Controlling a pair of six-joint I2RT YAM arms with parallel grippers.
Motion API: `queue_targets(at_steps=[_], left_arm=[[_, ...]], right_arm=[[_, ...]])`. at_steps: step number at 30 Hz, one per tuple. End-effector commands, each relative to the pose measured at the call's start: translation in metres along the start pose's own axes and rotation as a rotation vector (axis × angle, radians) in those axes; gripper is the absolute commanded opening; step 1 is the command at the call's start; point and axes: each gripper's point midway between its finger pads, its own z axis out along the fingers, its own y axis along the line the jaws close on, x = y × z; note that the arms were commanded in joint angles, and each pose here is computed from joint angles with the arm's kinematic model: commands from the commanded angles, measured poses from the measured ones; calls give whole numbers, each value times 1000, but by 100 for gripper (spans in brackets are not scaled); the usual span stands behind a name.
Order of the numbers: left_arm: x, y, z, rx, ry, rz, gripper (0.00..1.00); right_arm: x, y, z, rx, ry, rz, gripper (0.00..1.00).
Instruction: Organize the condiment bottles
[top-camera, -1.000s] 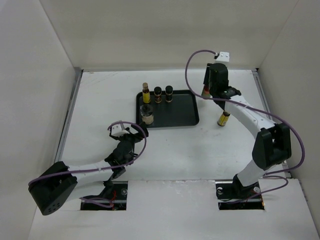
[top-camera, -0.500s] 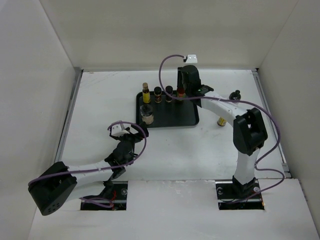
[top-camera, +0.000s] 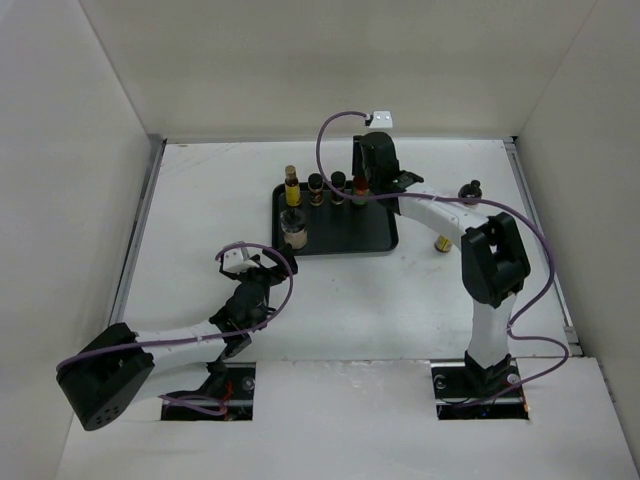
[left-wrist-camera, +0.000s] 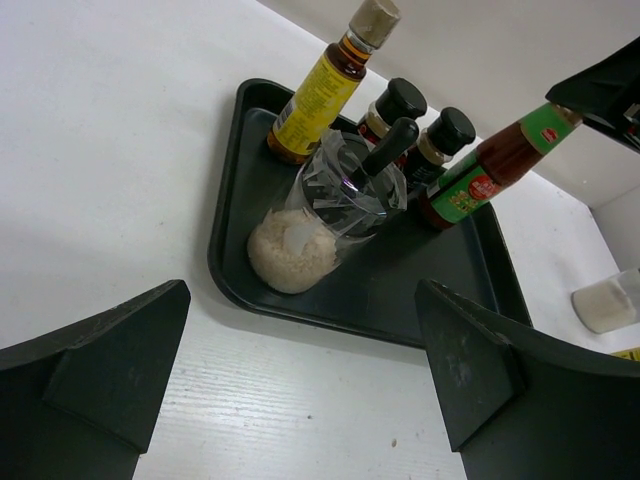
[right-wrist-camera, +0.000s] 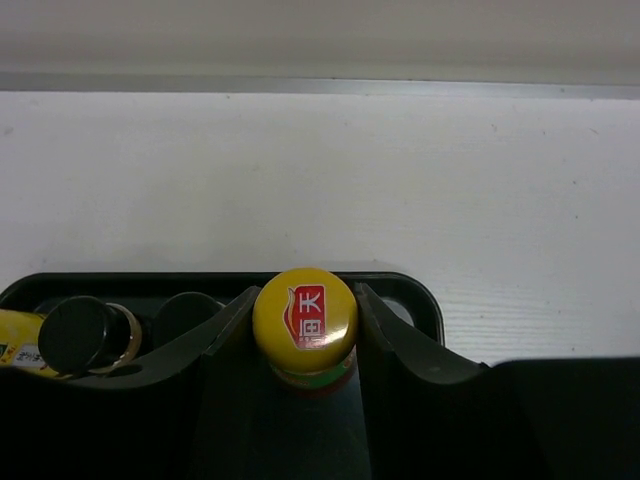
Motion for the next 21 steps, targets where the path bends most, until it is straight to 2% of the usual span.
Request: queue_targets(at_steps=[1,4,12,17,21], left_arm=[[-17,-20,4,41,-43,-73,100],[-15,-20,5,39,-38,-69,100],[-16,-22,3,53,-39,-79,100],[-15,-23,3,54,-34,-76,100],[-14,-23,3,53,-34,-75,100]], right_arm=[[-56,15,-8,-47,-182,106,49],[-54,18,-10,-52,-179,108,59],[-80,6,-39,-42,-219,140,69],[-93,-26,-88,-13,-259,190,74],[-75,-92,-130,88,-276,266,72]])
